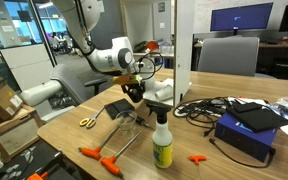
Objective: Pick up the object from the table and put it on the first shelve
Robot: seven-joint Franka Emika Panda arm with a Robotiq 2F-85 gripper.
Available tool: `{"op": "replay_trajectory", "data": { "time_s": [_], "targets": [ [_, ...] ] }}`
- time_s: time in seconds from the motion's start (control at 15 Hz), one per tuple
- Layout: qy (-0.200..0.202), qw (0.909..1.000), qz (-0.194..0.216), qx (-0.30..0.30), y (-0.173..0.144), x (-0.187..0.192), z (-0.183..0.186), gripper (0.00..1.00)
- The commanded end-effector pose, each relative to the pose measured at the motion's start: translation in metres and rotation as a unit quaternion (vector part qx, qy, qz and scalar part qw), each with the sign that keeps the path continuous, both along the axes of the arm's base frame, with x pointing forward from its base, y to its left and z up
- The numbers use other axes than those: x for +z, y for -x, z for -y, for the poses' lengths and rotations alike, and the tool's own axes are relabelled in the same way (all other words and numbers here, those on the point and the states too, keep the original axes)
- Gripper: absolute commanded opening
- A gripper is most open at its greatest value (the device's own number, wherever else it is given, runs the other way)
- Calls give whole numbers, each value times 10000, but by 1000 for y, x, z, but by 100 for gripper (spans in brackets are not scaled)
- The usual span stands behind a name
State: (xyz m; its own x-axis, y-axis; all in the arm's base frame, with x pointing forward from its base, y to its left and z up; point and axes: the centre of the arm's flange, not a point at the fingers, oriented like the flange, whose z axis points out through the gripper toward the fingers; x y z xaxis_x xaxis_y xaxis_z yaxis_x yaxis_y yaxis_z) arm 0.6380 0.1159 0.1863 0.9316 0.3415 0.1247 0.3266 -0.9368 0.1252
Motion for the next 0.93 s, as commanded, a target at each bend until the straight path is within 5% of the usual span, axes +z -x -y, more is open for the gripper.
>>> {"op": "replay_trajectory", "data": {
  "time_s": [0.0, 0.87],
  "targets": [
    [230, 9963, 707, -429, -25, -8, -5, 36],
    [679, 9834, 1414, -915, -86, -16, -32, 36]
  ]
}}
